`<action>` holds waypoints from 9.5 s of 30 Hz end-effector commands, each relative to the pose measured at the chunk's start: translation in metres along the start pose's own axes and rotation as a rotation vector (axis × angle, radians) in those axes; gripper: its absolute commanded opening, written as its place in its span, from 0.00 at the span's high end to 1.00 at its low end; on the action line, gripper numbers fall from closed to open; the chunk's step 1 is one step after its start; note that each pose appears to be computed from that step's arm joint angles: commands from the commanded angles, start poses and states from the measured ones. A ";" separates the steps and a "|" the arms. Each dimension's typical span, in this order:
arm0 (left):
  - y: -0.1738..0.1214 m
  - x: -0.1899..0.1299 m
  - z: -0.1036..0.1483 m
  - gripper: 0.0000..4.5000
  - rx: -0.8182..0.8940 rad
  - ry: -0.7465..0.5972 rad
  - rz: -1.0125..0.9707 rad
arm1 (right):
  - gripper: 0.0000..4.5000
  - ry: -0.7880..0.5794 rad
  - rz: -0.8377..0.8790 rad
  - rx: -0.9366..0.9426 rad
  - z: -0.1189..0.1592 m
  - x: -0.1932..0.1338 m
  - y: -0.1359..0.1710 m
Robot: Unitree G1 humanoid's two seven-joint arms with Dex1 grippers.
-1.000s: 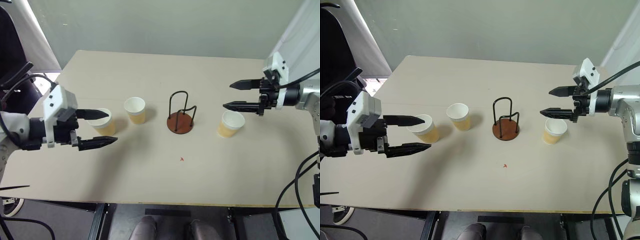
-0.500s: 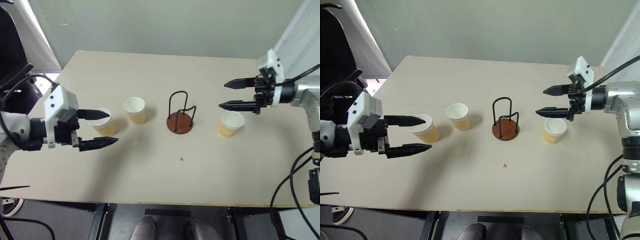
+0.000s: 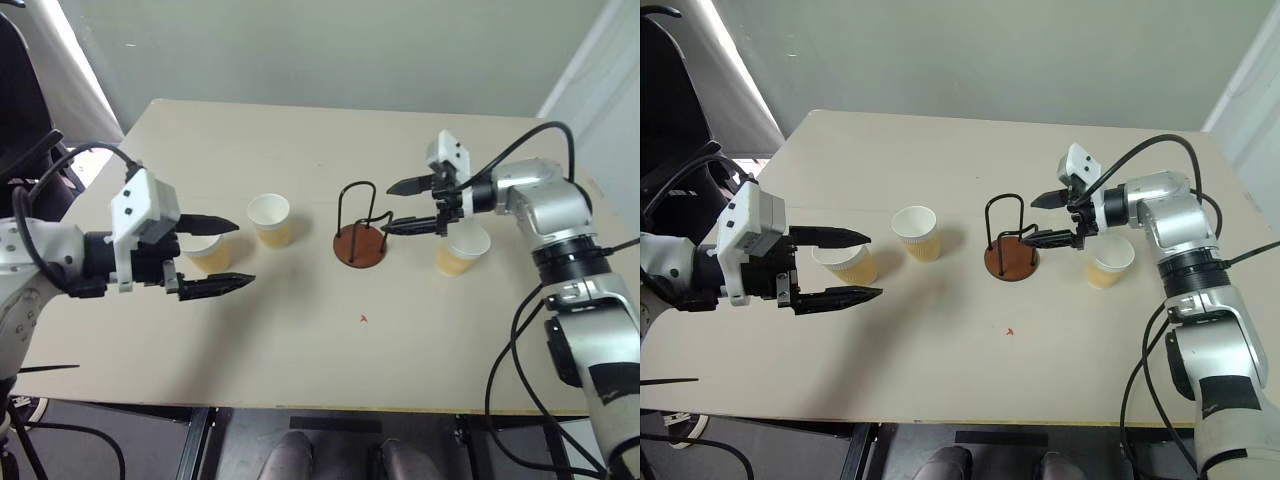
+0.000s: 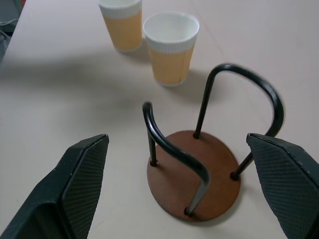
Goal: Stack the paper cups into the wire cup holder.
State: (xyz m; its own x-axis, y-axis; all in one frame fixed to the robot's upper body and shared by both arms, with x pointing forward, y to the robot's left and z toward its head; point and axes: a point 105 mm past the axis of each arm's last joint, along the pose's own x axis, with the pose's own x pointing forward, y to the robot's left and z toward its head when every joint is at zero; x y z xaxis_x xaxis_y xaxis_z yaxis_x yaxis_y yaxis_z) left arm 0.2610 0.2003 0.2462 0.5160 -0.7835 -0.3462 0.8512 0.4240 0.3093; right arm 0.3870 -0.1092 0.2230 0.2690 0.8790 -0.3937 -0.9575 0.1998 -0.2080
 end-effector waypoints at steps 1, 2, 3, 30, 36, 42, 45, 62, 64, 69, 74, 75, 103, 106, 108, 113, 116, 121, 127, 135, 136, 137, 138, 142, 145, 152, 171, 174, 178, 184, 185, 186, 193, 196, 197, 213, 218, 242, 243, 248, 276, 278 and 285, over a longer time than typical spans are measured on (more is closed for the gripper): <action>0.000 -0.008 0.012 0.01 0.045 -0.007 0.038 | 0.00 0.010 0.004 -0.055 0.007 0.001 -0.005; -0.001 -0.009 0.012 0.01 0.044 -0.007 0.040 | 0.00 0.010 0.005 -0.051 0.006 0.003 -0.007; -0.002 -0.010 0.013 0.01 0.044 -0.006 0.042 | 0.00 0.010 0.005 -0.048 0.006 0.004 -0.008; -0.005 -0.016 0.012 0.00 0.020 0.014 0.078 | 1.00 -0.030 0.110 -0.089 0.020 0.011 -0.001; -0.012 -0.011 0.020 0.00 0.066 0.017 -0.012 | 1.00 0.000 0.258 -0.165 0.025 -0.003 0.038; -0.036 -0.005 0.010 0.00 0.092 0.104 -0.187 | 1.00 0.041 0.390 -0.195 0.020 -0.008 0.090; -0.043 -0.001 0.003 0.00 0.094 0.123 -0.248 | 1.00 0.048 0.409 -0.195 0.015 -0.004 0.105; -0.051 0.016 -0.007 0.00 0.089 0.146 -0.314 | 0.88 0.136 0.404 -0.203 -0.011 0.005 0.124; -0.051 0.017 -0.006 0.00 0.088 0.144 -0.314 | 0.75 0.144 0.418 -0.206 -0.012 0.004 0.126; -0.053 0.016 -0.003 0.00 0.095 0.126 -0.327 | 0.35 0.151 0.423 -0.219 -0.010 0.002 0.126; -0.049 0.007 0.013 0.00 0.108 0.032 -0.306 | 0.12 0.171 0.385 -0.248 0.003 -0.023 0.116; -0.046 0.004 0.018 0.00 0.104 0.002 -0.286 | 0.12 0.172 0.364 -0.249 0.007 -0.031 0.112; -0.061 -0.022 0.008 0.00 0.027 -0.165 -0.147 | 0.12 0.492 0.000 -0.261 -0.045 -0.068 0.009; -0.061 -0.021 0.005 0.00 0.026 -0.153 -0.144 | 0.12 0.511 0.018 -0.269 -0.051 -0.061 0.010; -0.062 -0.019 0.006 0.00 0.029 -0.153 -0.144 | 0.12 0.529 0.017 -0.286 -0.056 -0.058 0.009; -0.063 -0.018 0.009 0.00 0.035 -0.153 -0.144 | 0.40 0.535 0.027 -0.298 -0.059 -0.054 0.009; -0.063 -0.018 0.010 0.00 0.034 -0.152 -0.143 | 0.64 0.560 0.034 -0.314 -0.062 -0.055 0.009; -0.061 -0.015 0.011 0.00 0.034 -0.157 -0.143 | 0.99 0.573 0.041 -0.329 -0.058 -0.061 0.009; -0.060 -0.013 0.011 0.00 0.035 -0.161 -0.144 | 0.99 0.535 0.079 -0.322 -0.045 -0.071 0.017; -0.057 -0.012 0.011 0.00 0.038 -0.163 -0.144 | 0.99 0.222 0.132 -0.361 0.048 -0.077 0.047; -0.057 -0.012 0.011 0.00 0.038 -0.164 -0.145 | 0.99 0.169 0.172 -0.365 0.060 -0.075 0.057; -0.057 -0.011 0.011 0.00 0.038 -0.165 -0.146 | 0.99 0.095 0.240 -0.370 0.076 -0.071 0.074; -0.057 -0.011 0.011 0.00 0.037 -0.166 -0.147 | 0.99 0.050 0.294 -0.371 0.086 -0.069 0.087; -0.057 -0.008 0.010 0.00 0.035 -0.168 -0.156 | 0.99 -0.002 0.436 -0.358 0.090 -0.053 0.120; -0.058 -0.007 0.011 0.00 0.035 -0.170 -0.161 | 0.99 0.057 0.448 -0.345 0.068 -0.034 0.126; -0.057 -0.010 0.010 0.00 0.034 -0.160 -0.146 | 0.99 0.074 0.428 -0.352 0.056 -0.020 0.123; -0.032 -0.022 0.000 0.00 0.076 -0.067 -0.021 | 0.30 0.120 0.409 -0.387 0.051 -0.014 0.115; -0.018 -0.025 -0.006 0.00 0.121 -0.012 0.041 | 0.05 0.114 0.356 -0.373 0.054 -0.022 0.105; 0.016 -0.047 -0.016 0.00 0.230 0.190 0.164 | 0.00 -0.123 0.230 -0.212 0.085 -0.070 0.077; 0.036 -0.057 -0.031 0.00 0.319 0.353 0.169 | 0.00 -0.327 0.270 -0.108 0.090 -0.107 0.086; 0.041 -0.057 -0.034 0.00 0.330 0.373 0.177 | 0.00 -0.323 0.255 -0.090 0.084 -0.107 0.086; 0.045 -0.056 -0.037 0.00 0.338 0.391 0.176 | 0.00 -0.326 0.238 -0.073 0.080 -0.108 0.084; 0.069 -0.049 -0.060 0.00 0.409 0.510 0.157 | 0.00 -0.466 0.124 0.010 0.078 -0.129 0.075; 0.075 -0.040 -0.068 0.00 0.425 0.515 0.144 | 0.00 -0.457 0.109 0.007 0.074 -0.134 0.083; 0.077 -0.036 -0.068 0.00 0.428 0.509 0.139 | 0.00 -0.455 0.097 0.010 0.072 -0.137 0.084; 0.081 -0.003 -0.082 0.61 0.432 0.490 0.013 | 0.00 -0.441 0.038 -0.002 0.071 -0.142 0.102; 0.079 -0.005 -0.082 0.99 0.429 0.493 -0.003 | 0.00 -0.426 0.041 -0.002 0.068 -0.139 0.103; -0.022 0.049 0.100 0.99 0.691 -0.157 -0.620 | 0.00 -0.107 0.129 -0.092 0.044 -0.129 0.138; -0.023 0.053 0.098 0.99 0.697 -0.147 -0.635 | 0.00 -0.106 0.125 -0.091 0.044 -0.130 0.138; -0.032 0.071 0.092 0.99 0.740 -0.117 -0.729 | 0.00 -0.102 0.107 -0.089 0.043 -0.130 0.140; -0.054 0.106 0.063 0.99 0.859 -0.023 -0.933 | 0.00 -0.325 -0.122 0.032 0.054 -0.184 0.150; -0.054 0.106 0.062 0.99 0.865 -0.021 -0.941 | 0.00 -0.320 -0.121 0.031 0.054 -0.180 0.151; -0.054 0.111 0.064 0.99 0.877 -0.030 -0.936 | 0.00 -0.315 -0.125 0.024 0.054 -0.177 0.151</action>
State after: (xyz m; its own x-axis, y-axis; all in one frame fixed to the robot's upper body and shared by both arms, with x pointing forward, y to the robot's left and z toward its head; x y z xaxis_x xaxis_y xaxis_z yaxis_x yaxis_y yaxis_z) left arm 0.2696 0.0612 0.2381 -0.2576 -0.6531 -0.7121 0.5785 -0.6946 0.4277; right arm 0.1937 -0.2129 0.3024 0.3465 0.9341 -0.0857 -0.9283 0.3283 -0.1747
